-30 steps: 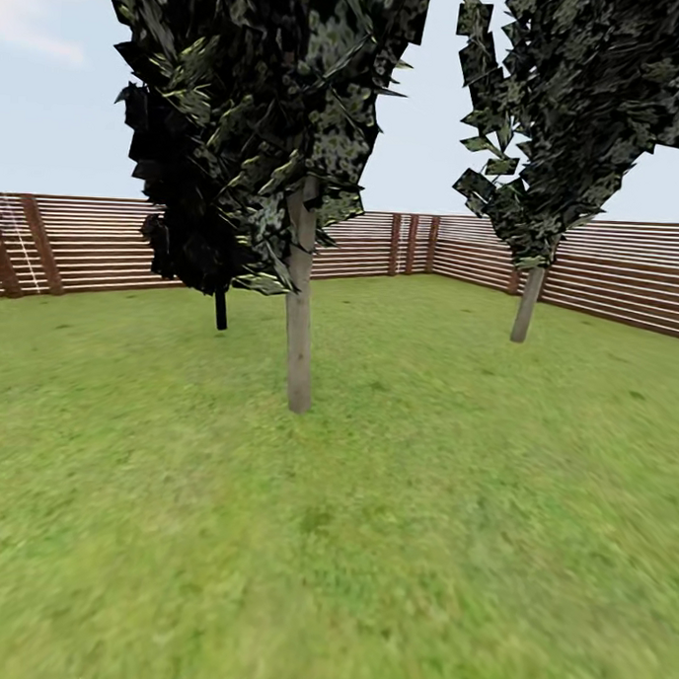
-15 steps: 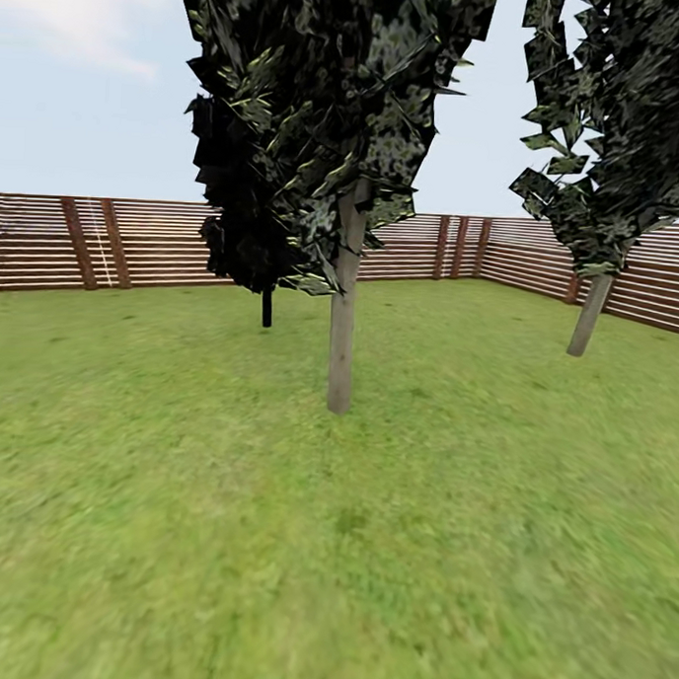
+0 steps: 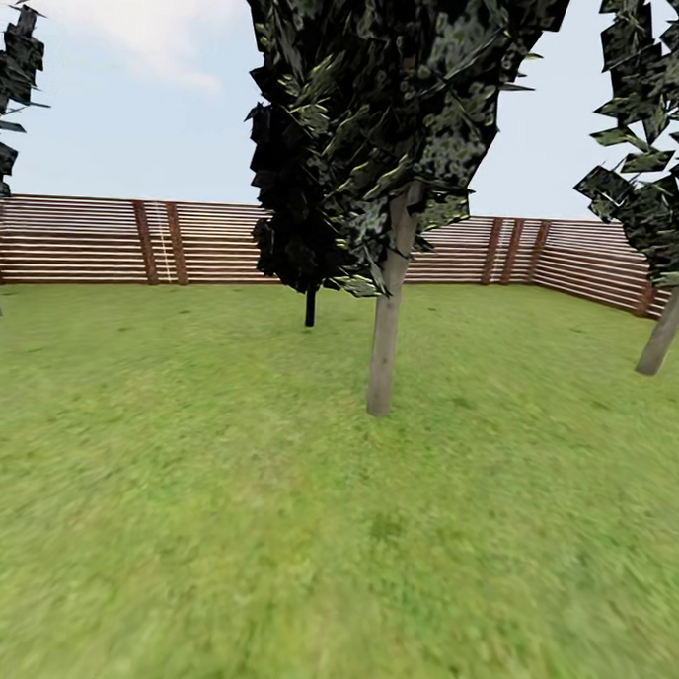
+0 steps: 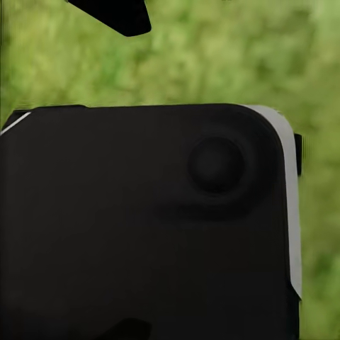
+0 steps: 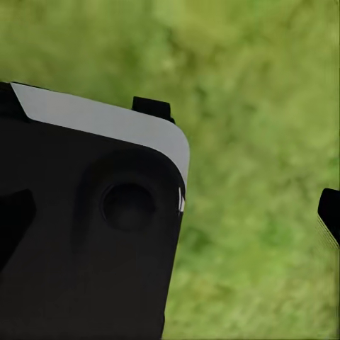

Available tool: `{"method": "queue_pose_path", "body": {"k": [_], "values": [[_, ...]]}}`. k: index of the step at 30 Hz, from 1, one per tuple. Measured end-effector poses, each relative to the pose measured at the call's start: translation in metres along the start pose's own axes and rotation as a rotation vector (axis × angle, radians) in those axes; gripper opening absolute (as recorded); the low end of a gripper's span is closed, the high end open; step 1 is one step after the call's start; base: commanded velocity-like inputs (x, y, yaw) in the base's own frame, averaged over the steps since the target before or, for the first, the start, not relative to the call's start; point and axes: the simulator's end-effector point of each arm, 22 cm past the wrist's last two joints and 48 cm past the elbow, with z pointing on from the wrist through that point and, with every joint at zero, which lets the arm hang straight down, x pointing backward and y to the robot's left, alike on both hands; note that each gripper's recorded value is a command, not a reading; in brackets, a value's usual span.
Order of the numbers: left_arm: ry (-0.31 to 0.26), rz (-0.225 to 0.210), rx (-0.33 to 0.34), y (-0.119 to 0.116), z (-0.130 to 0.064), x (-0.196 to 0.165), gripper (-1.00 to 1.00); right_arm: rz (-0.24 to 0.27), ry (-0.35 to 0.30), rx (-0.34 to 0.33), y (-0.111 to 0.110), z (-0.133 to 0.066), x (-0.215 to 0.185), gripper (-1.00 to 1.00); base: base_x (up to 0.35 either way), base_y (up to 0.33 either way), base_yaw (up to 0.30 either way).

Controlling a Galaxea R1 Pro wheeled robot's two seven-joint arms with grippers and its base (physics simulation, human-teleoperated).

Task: Take the three Easter eggs out of the wicker basket on the lawn in the garden, then place them on the lawn next to a single tree (choose any tree) so that all three eggs are next to the same tree and none are left in the basket.

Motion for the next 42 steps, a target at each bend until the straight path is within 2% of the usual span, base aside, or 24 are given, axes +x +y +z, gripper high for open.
{"method": "queue_pose_path", "body": {"k": [42], "values": [[0.000, -0.001, 0.002, -0.0014, 0.0000, -0.0001, 1.00, 0.001, 0.000, 0.001, -0.0003, 0.0000, 0.0001, 1.00, 0.000, 0.000, 0.300]]}}
